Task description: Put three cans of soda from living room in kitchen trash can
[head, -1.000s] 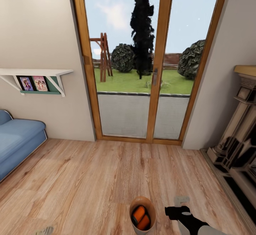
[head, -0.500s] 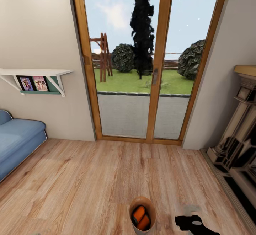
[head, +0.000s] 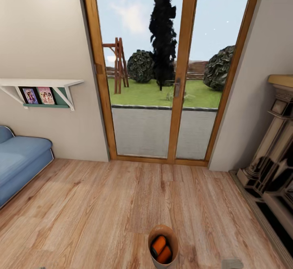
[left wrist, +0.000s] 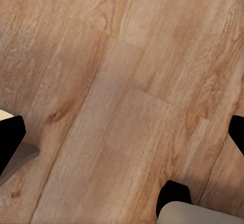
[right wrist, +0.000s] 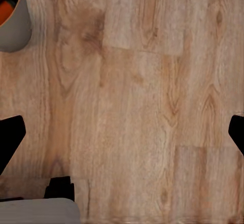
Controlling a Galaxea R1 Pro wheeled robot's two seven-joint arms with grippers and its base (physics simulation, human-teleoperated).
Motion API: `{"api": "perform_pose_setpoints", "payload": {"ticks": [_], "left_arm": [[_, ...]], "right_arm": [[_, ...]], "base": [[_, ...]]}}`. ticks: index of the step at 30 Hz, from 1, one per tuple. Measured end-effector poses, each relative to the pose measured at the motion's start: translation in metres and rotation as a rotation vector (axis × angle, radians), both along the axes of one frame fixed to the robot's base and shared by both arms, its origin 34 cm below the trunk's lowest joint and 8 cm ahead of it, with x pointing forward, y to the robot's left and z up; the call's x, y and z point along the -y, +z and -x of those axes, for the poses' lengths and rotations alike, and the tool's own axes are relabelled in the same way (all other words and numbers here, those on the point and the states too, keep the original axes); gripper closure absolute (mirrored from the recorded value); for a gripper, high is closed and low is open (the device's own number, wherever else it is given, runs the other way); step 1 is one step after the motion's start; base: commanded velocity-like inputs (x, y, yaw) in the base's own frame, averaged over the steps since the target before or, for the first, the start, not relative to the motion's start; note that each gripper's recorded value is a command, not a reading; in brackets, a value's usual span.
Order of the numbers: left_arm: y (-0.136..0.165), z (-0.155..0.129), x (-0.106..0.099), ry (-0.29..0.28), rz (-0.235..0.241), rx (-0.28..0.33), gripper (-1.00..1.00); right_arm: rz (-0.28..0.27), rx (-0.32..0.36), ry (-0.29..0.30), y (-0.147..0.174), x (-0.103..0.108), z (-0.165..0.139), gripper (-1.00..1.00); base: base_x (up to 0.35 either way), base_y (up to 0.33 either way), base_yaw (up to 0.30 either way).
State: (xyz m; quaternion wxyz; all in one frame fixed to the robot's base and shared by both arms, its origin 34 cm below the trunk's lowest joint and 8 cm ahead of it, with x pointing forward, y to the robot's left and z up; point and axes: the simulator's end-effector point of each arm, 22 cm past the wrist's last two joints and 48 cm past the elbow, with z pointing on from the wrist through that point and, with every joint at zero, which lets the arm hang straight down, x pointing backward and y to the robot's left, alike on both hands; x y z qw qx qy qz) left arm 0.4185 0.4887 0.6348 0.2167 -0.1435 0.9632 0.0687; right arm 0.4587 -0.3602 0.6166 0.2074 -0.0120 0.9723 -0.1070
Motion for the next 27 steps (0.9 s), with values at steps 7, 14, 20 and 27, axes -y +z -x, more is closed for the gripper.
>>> {"api": "perform_pose_setpoints", "payload": {"ticks": [7,14,20,27], "left_arm": [[-0.001,0.000,0.003,-0.001,0.003,-0.001,-1.00],[-0.003,0.000,0.010,-0.003,0.013,-0.001,-1.00],[-0.004,0.000,0.014,-0.004,0.018,-0.002,-1.00],[-0.006,-0.001,0.020,-0.006,0.026,-0.002,-1.00]], "right_arm": [[0.003,-0.089,-0.007,-0.016,0.003,0.047,-1.00],[0.003,-0.138,-0.008,-0.026,0.003,0.079,-1.00],[0.001,-0.195,-0.006,-0.036,0.002,0.121,-1.00],[-0.005,-0.254,-0.007,-0.045,-0.002,0.167,-1.00]], "base": [[0.000,0.000,0.000],[0.000,0.000,0.000],[0.000,0.000,0.000],[0.000,0.000,0.000]]}}
